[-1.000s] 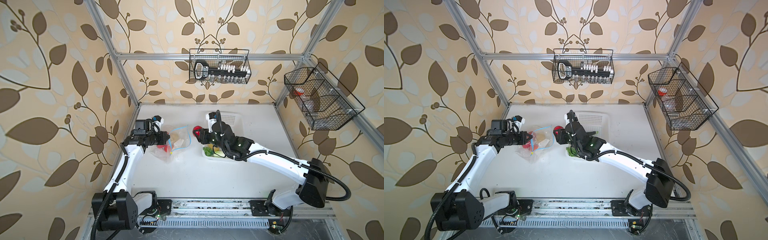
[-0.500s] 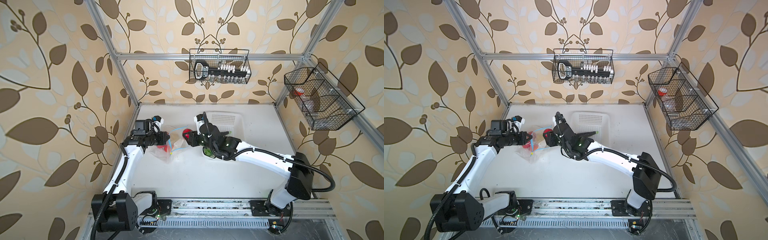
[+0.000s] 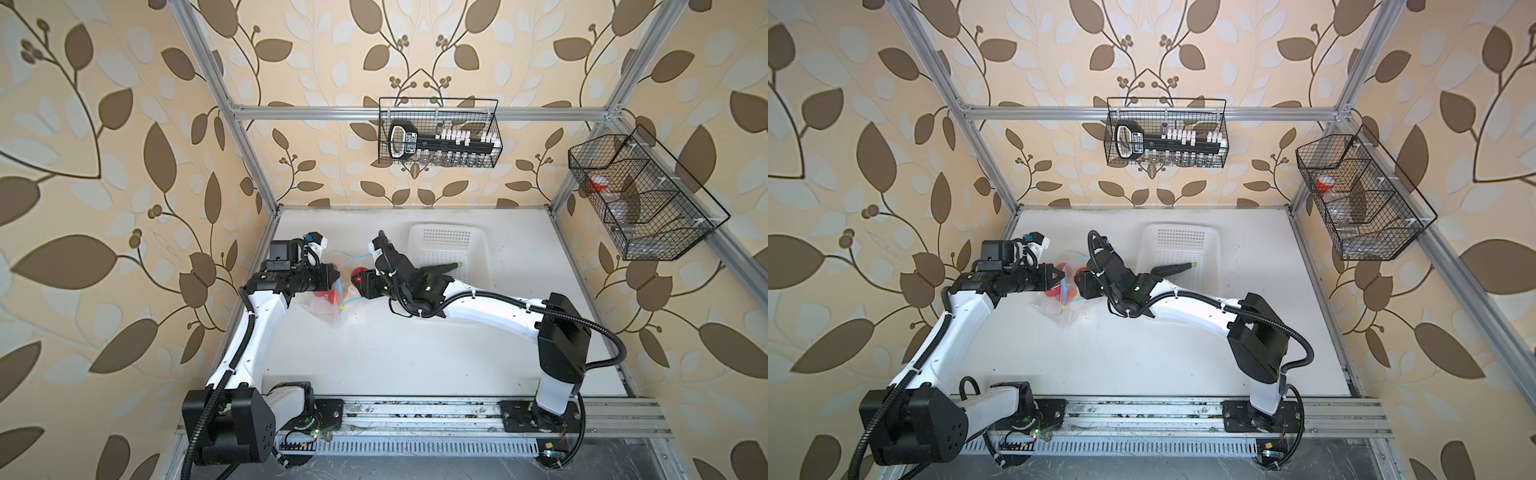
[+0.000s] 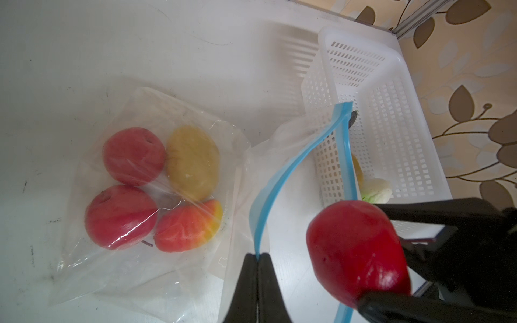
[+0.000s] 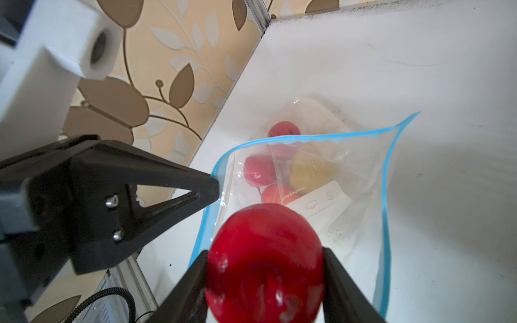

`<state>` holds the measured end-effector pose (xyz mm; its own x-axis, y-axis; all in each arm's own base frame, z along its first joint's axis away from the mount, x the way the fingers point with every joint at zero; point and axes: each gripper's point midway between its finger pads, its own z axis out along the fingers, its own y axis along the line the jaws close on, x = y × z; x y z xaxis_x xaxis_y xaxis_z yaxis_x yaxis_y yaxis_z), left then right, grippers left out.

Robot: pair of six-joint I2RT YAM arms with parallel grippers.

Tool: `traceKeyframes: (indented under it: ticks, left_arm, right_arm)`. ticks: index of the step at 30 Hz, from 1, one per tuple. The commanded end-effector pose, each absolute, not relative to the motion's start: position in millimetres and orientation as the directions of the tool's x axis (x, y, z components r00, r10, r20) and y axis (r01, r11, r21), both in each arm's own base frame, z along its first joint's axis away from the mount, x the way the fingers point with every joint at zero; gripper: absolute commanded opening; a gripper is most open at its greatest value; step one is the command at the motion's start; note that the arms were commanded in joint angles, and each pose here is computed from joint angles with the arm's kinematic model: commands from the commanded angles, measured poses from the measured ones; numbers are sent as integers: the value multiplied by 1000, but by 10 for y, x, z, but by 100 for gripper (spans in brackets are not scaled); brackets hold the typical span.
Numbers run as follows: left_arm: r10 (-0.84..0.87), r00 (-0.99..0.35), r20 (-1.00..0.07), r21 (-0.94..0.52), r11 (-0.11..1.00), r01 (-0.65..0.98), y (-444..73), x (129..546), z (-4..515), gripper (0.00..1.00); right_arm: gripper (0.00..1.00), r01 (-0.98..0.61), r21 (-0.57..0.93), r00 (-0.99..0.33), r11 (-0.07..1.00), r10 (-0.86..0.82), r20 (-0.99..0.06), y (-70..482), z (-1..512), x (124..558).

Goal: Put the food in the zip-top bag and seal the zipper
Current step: 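Carry the red apple with the right gripper over the bag opening, then lower the apple into the bag and open the right gripper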

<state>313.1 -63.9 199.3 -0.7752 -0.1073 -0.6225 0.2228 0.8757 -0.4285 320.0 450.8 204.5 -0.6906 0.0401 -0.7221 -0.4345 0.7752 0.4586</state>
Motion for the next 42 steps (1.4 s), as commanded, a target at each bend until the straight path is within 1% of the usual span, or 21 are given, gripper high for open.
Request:
traceKeyframes:
  ticks: [1, 6, 11, 15, 20, 24, 29, 32, 35, 42]
  left_arm:
    - [-93, -742, -664, -417, 869, 264, -646, 3138, 2146, 0]
    - [-98, -736, -670, -421, 867, 268, -653, 3149, 2223, 0]
    - [-93, -717, -691, -427, 853, 300, -694, 3207, 2522, 0]
    - [-67, -693, -718, -396, 858, 326, -692, 3259, 2728, 0]
    - [-57, -662, -747, -375, 859, 349, -716, 3275, 2930, 0]
    - [-61, -652, -756, -376, 855, 357, -750, 3252, 3000, 0]
    - [-75, -646, -759, -388, 850, 356, -775, 3237, 3039, 0]
    - [-80, -651, -755, -397, 846, 357, -795, 3229, 3028, 0]
    - [-80, -654, -753, -398, 846, 355, -796, 3218, 3009, 0]
    - [-81, -655, -751, -396, 849, 349, -790, 3206, 2956, 0]
  right_arm:
    - [49, -440, 435, -694, 786, 10, -719, 4584, 1972, 3218]
    - [49, -436, 418, -712, 797, -21, -702, 4634, 1812, 3240]
    - [49, -432, 399, -722, 809, -45, -690, 4641, 1711, 3244]
    - [50, -433, 390, -726, 813, -58, -685, 4632, 1673, 3235]
    - [54, -440, 394, -733, 807, -69, -677, 4666, 1656, 3228]
    - [57, -460, 409, -729, 788, -72, -681, 4734, 1736, 3218]
    - [62, -497, 424, -718, 757, -84, -691, 4869, 1866, 3209]
    - [76, -511, 421, -712, 749, -95, -695, 4914, 1910, 3204]
    - [83, -512, 409, -704, 755, -96, -703, 4875, 1958, 3194]
    - [90, -514, 401, -676, 758, -71, -733, 4696, 2171, 3145]
